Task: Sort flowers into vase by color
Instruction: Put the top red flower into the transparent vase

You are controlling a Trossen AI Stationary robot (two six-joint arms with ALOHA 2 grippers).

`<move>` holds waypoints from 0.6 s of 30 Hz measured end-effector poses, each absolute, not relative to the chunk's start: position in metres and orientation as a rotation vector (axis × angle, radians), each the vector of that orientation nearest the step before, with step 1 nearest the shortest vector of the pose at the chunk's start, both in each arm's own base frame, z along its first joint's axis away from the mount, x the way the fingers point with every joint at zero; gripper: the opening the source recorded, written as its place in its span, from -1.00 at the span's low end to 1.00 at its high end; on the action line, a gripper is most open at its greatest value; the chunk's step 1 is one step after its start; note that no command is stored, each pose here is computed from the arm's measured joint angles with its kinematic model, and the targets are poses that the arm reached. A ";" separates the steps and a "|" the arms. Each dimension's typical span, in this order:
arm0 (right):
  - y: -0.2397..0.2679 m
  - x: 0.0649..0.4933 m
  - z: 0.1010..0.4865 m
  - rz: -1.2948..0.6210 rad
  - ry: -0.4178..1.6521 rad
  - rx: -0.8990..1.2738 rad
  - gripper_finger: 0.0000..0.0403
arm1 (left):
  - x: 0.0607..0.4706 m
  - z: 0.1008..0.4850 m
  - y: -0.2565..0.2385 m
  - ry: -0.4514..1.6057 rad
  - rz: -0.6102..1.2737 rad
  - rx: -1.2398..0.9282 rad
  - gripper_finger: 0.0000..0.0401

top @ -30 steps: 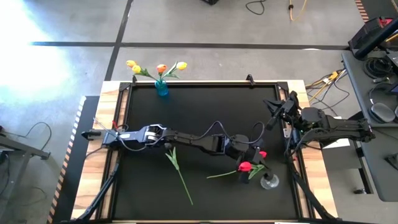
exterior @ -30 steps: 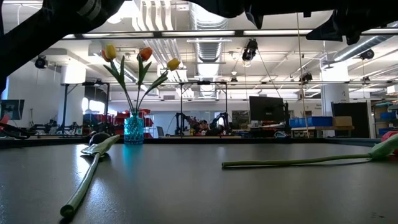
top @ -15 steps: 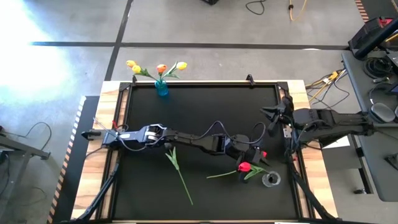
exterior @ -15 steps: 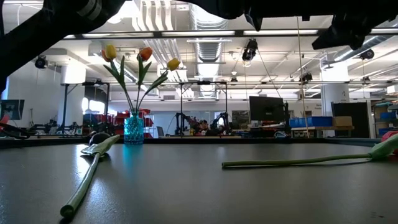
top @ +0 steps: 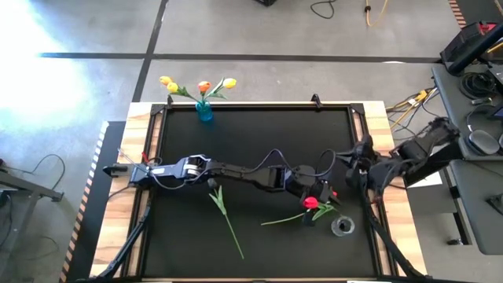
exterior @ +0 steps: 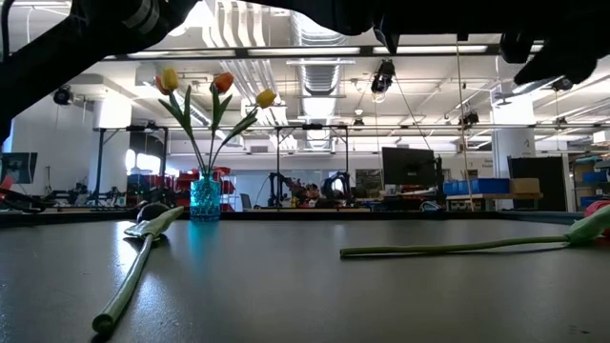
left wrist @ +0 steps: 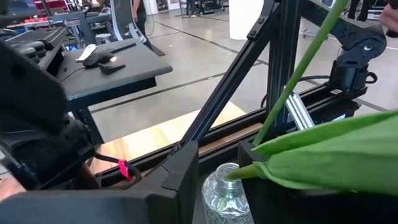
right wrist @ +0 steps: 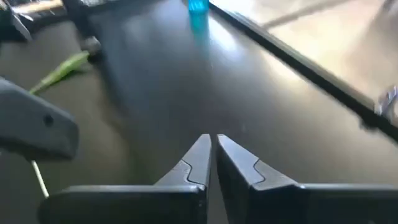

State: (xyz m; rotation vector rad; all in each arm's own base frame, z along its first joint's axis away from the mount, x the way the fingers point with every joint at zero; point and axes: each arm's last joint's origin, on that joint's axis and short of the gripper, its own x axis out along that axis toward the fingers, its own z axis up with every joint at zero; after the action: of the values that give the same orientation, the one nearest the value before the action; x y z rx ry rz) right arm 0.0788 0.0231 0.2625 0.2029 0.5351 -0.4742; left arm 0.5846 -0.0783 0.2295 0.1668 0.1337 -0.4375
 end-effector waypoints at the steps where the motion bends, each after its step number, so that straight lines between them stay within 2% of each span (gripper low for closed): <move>1: 0.025 0.079 0.262 -0.487 0.558 0.221 -0.92 | 0.585 0.229 -0.078 0.135 -0.436 0.166 -0.52; 10: 0.056 0.099 0.265 -0.619 0.965 0.290 -0.94 | 0.585 0.230 -0.076 0.132 -0.434 0.174 -0.52; 18: 0.106 0.096 0.278 -0.503 1.009 0.331 -0.94 | 0.585 0.231 -0.075 0.133 -0.433 0.174 -0.53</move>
State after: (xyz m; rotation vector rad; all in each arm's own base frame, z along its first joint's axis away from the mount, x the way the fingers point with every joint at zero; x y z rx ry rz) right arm 0.0961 0.1064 0.2780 0.3308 1.0089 -0.5033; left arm 0.5846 -0.0754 0.2308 0.1740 0.1328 -0.4328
